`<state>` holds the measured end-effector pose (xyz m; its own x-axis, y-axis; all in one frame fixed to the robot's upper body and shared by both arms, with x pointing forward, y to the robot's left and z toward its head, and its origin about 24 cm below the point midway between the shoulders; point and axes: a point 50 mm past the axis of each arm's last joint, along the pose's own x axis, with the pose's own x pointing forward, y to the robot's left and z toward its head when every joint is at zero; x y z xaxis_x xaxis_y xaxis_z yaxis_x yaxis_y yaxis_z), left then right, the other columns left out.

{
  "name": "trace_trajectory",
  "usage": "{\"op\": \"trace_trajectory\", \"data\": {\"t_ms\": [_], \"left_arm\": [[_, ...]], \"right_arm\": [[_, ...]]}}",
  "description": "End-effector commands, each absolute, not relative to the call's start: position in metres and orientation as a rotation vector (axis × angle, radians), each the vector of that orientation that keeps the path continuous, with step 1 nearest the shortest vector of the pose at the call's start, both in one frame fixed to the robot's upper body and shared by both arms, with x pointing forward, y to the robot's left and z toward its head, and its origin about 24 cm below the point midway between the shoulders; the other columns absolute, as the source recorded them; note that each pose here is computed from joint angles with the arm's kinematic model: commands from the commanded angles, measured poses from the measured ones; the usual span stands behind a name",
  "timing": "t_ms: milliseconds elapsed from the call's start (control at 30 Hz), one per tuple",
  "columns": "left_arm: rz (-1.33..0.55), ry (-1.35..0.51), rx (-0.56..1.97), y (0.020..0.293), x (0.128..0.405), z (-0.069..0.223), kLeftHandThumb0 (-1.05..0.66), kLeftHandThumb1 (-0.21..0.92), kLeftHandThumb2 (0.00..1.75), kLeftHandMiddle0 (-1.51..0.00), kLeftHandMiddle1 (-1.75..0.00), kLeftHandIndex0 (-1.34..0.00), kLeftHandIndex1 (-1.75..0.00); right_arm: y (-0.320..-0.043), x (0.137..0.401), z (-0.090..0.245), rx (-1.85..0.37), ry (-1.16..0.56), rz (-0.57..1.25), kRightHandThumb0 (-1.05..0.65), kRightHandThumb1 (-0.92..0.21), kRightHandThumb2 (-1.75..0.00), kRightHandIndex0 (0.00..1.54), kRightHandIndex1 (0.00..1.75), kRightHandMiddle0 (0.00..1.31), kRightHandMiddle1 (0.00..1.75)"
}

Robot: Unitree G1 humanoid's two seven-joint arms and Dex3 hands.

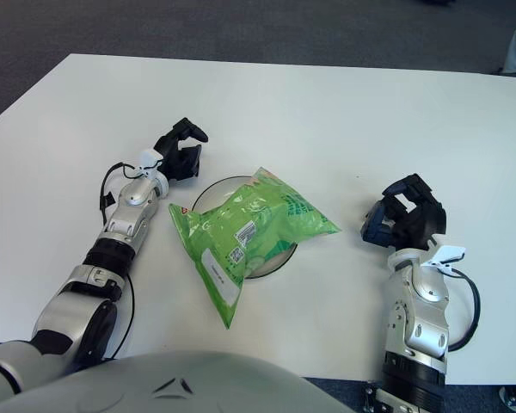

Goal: Put the snack into the plate.

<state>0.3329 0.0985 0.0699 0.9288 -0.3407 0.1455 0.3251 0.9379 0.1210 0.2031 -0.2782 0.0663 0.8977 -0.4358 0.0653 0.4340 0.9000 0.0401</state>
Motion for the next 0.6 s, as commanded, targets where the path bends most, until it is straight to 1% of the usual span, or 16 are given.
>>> {"op": "trace_trajectory", "data": {"t_ms": [0, 300, 567], "left_arm": [[-0.345, -0.055, 0.104, 0.1008, 0.3232, 0.0430, -0.37, 0.75, 0.76, -0.94, -1.75, -0.29, -1.75], [-0.353, -0.071, 0.102, 0.1013, 0.3216, 0.0429, -0.37, 0.74, 0.78, -0.97, -1.75, -0.30, -1.75], [-0.358, -0.066, 0.098, 0.1031, 0.3204, 0.0417, -0.37, 0.75, 0.77, -1.01, -1.75, -0.29, -1.75]], "right_arm": [[-0.2660, 0.1967, 0.0358, 0.064, 0.030, -0.477, -0.01, 0.07, -1.74, 0.90, 1.71, 0.68, 1.75], [-0.2634, 0.1964, 0.0336, 0.064, 0.038, -0.497, -0.01, 0.06, -1.74, 0.90, 1.71, 0.67, 1.75], [-0.2622, 0.1954, 0.0333, 0.068, 0.037, -0.480, -0.01, 0.05, -1.73, 0.89, 1.71, 0.67, 1.75]]}}
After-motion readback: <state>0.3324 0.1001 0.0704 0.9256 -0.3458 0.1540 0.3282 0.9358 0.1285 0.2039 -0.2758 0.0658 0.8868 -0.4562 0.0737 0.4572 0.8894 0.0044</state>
